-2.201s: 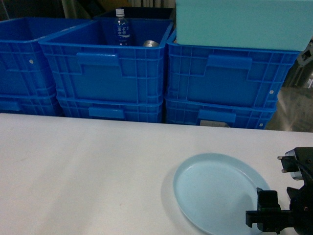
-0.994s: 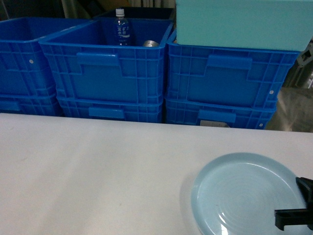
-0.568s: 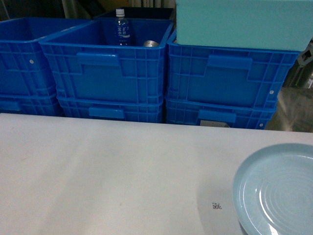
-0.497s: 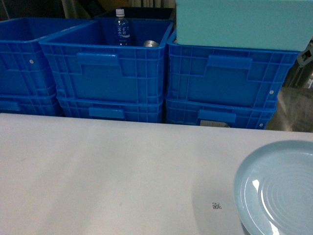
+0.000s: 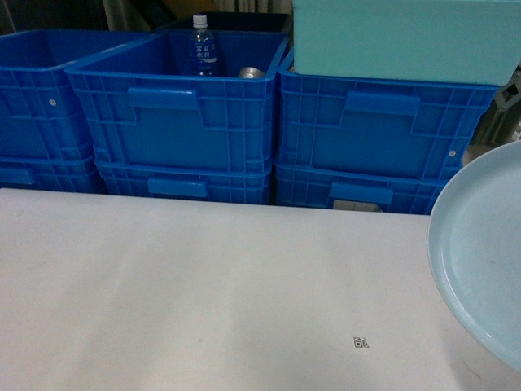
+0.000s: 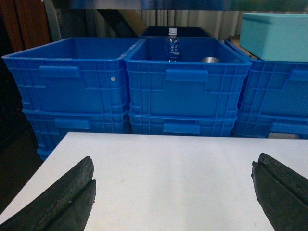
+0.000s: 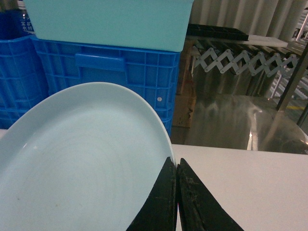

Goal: Place blue tray on left shelf second layer neatly

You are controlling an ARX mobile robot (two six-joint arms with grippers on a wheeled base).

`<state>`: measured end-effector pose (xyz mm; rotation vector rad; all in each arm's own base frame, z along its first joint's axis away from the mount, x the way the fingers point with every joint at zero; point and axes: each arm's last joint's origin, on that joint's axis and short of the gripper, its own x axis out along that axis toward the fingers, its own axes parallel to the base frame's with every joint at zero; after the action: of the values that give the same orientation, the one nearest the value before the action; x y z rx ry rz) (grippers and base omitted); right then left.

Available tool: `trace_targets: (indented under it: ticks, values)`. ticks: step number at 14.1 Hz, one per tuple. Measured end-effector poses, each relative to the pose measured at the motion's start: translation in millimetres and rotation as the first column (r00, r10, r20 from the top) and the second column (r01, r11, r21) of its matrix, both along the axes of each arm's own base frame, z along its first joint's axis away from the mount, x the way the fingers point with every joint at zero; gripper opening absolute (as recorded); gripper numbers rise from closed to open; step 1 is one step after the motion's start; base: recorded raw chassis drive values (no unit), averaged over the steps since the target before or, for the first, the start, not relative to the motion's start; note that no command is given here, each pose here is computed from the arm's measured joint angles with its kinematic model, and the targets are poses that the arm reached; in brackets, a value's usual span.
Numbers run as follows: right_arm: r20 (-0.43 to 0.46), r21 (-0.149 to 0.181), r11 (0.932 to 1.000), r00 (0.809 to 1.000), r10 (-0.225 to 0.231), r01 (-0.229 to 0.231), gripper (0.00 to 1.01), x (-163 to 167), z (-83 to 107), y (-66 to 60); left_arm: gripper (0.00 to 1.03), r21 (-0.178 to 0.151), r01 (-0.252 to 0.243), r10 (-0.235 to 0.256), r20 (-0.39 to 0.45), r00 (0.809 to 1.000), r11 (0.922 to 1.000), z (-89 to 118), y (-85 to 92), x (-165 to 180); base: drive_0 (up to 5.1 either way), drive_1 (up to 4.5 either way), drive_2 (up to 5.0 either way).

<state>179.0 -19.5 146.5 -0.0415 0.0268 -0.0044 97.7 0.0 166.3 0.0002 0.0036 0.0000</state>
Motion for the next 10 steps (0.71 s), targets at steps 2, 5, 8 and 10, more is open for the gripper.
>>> trace_targets:
  ticks: [2,5,8,10]
  values:
    - [0.01,-0.002,0.9999,1.0,0.013,-0.013,0.02,-12,2.2,0.3,0.98,0.0,0.0,0.0,0.0,1.0,1.0,0,0.0,0,0.0,0.0,0.0]
    - [0.047,-0.009,0.9998,0.999,0.016,-0.016,0.02,-21,8.3,-3.2,0.98,0.0,0.0,0.0,0.0,1.0,1.0,0,0.0,0,0.0,0.0,0.0]
    - [0.06,-0.015,0.9997,0.998,0.02,-0.019,0.02,-39,15.4,-12.9,0.98,0.0,0.0,0.0,0.0,1.0,1.0,0,0.0,0,0.0,0.0,0.0]
    - [0.081,-0.023,0.9995,0.996,0.023,-0.021,0.02,-43,19.2,-13.5,0.98,0.0,0.0,0.0,0.0,1.0,1.0,0,0.0,0,0.0,0.0,0.0]
